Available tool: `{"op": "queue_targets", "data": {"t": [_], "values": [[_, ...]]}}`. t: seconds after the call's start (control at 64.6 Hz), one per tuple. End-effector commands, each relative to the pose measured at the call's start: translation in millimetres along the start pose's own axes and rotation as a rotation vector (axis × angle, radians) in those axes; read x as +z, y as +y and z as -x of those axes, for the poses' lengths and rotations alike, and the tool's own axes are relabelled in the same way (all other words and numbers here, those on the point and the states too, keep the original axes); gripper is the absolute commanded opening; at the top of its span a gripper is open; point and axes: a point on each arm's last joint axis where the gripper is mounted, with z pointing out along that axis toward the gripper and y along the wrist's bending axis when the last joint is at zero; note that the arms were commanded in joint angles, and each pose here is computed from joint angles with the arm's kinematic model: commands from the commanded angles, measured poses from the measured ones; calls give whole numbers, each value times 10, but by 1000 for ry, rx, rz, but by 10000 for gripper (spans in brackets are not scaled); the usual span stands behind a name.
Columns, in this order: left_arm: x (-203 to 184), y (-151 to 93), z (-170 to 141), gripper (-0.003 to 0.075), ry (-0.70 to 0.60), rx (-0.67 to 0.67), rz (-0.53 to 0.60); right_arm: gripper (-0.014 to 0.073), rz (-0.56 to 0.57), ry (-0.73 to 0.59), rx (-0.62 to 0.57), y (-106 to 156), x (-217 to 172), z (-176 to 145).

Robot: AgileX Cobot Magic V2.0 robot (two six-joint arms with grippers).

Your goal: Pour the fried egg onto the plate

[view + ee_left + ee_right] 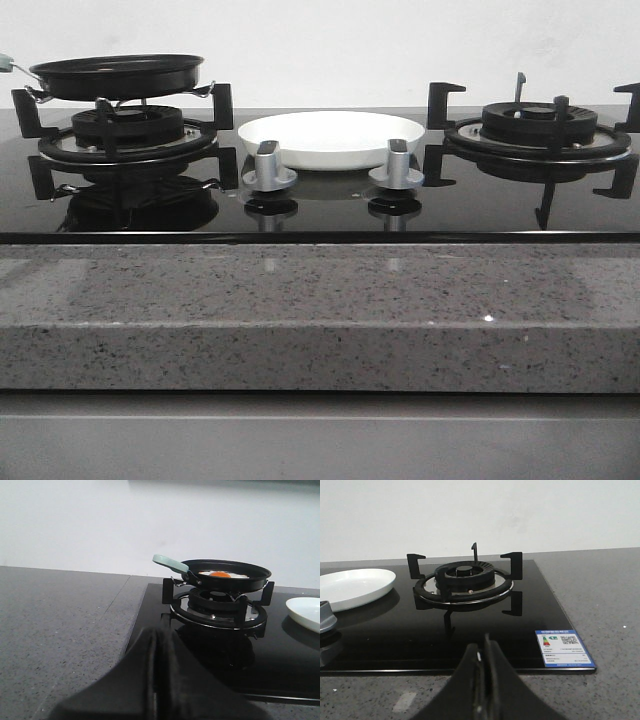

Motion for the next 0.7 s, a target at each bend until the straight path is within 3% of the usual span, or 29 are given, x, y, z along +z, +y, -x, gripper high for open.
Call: {"op": "queue_targets", "data": {"t": [0.0,0.681], "values": [[-18,-7,68,-19,-92,-17,-13,-68,15,-105,-1,14,-22,101],[-18,-7,68,-19,-92,-17,-13,-68,15,-107,-26,15,-22,103]]}}
